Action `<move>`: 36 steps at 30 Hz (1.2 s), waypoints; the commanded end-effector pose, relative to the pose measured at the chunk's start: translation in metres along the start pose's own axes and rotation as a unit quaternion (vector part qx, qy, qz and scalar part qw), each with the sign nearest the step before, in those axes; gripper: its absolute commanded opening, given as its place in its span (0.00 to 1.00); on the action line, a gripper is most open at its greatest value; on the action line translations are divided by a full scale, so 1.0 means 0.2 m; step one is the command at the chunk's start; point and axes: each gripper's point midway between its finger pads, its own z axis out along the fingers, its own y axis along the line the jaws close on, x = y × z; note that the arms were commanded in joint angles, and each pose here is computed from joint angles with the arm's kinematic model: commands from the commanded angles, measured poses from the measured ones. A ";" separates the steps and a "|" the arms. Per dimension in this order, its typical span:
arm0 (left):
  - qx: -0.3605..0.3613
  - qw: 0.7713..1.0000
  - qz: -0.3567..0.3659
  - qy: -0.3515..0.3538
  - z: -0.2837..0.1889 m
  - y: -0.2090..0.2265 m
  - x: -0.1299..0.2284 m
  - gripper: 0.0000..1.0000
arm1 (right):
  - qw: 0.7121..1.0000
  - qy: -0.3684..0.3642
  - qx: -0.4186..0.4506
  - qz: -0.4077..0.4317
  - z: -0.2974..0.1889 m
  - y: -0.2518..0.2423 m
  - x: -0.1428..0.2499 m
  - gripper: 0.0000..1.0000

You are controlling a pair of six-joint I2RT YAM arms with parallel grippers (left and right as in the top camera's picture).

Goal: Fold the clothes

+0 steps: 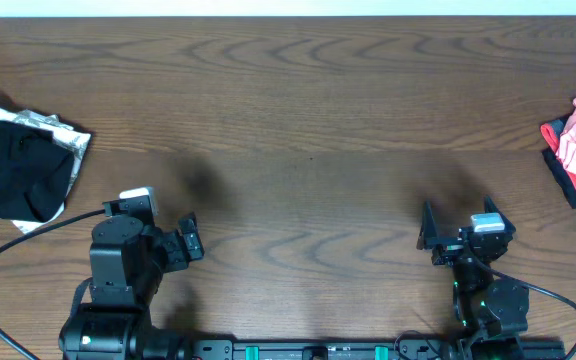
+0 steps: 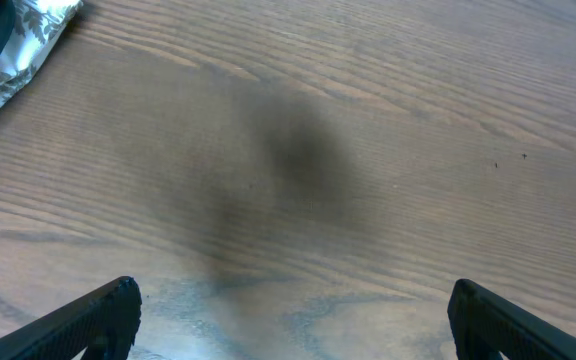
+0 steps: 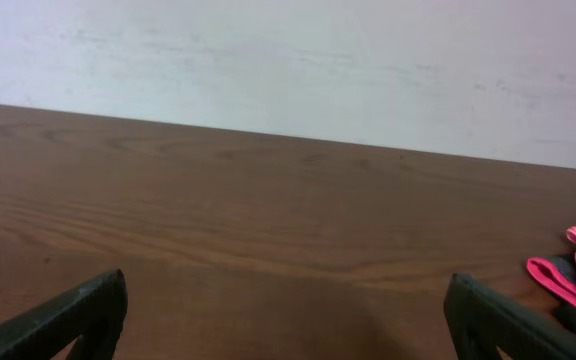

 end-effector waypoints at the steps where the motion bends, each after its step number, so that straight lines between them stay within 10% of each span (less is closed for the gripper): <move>1: -0.001 1.000 -0.002 -0.004 -0.01 0.01 0.00 0.98 | 1.000 0.001 0.017 -0.005 0.00 -0.04 0.00 0.99; 16: 0.022 0.993 -0.001 -0.114 0.04 0.04 0.11 0.98 | 1.000 0.001 0.017 -0.005 0.00 -0.04 0.00 0.99; 28: 0.089 0.931 -0.007 -0.354 0.11 -0.04 -0.12 0.98 | 1.000 0.001 0.017 -0.005 0.00 -0.04 0.00 0.99; 36: 0.067 0.949 0.010 -0.309 0.19 -0.01 -0.03 0.98 | 1.000 0.001 0.017 -0.005 0.00 -0.04 0.00 0.99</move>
